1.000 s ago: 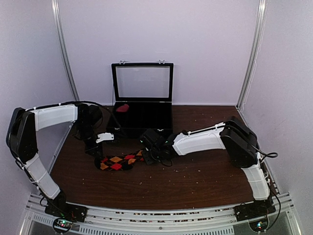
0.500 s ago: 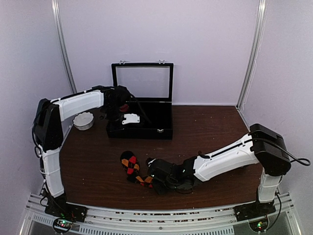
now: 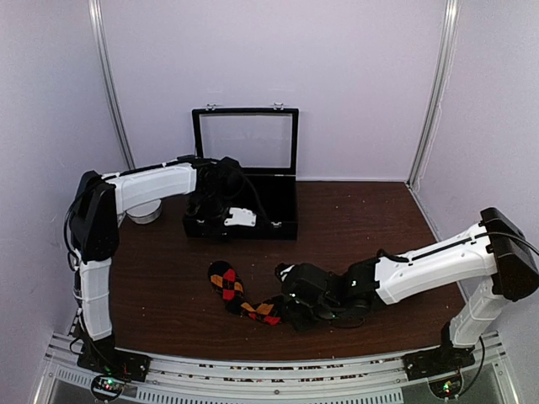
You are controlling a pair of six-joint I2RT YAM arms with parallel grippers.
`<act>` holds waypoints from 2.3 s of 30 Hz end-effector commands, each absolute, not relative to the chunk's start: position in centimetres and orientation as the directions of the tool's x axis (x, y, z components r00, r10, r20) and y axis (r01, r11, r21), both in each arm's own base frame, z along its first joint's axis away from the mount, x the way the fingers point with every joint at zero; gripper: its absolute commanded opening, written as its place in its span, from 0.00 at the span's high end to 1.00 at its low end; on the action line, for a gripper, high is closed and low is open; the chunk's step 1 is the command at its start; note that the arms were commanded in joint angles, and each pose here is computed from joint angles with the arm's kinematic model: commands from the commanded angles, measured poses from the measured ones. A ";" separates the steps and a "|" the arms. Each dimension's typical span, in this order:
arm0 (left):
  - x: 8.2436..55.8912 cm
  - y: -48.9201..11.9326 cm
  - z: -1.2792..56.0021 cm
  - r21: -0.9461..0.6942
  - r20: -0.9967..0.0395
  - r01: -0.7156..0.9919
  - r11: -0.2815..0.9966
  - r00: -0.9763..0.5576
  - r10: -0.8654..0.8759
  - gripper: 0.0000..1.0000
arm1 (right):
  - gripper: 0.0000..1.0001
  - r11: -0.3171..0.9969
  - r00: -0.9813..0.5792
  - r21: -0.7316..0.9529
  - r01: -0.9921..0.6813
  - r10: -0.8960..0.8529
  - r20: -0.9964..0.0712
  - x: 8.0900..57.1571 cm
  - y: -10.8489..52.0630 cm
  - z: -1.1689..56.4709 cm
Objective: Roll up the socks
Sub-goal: Adjust the sock at the center of the board.
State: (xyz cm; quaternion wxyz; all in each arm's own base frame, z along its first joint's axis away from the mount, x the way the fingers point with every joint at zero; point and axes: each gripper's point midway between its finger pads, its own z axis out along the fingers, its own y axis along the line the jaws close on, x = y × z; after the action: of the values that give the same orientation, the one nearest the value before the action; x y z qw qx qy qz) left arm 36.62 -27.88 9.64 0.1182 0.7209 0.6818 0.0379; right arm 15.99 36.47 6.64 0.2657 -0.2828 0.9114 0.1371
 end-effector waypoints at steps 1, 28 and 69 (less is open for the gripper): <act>32.6 -24.0 9.5 0.099 -0.159 0.994 0.046 -0.029 0.987 0.86 | 0.64 0.693 -0.571 0.067 -0.717 -0.530 -0.627 16.5 38.8 8.2; 30.8 -25.5 1.9 0.104 -0.122 0.994 0.045 -0.032 0.992 0.90 | 0.92 0.728 -0.635 -0.013 -0.686 -0.607 -0.478 20.5 35.4 -0.4; 31.6 -32.1 8.3 0.147 -0.227 0.988 -0.056 0.089 0.970 0.89 | 0.91 0.734 -0.622 -0.010 -0.680 -0.583 -0.523 15.7 31.9 4.6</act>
State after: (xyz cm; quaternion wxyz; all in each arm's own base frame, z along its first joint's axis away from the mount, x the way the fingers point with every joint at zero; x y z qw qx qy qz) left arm 33.18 -35.83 6.83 0.1572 0.7567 0.6345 0.0054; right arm 14.40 31.53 5.48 0.2408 -0.3183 0.9069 0.1352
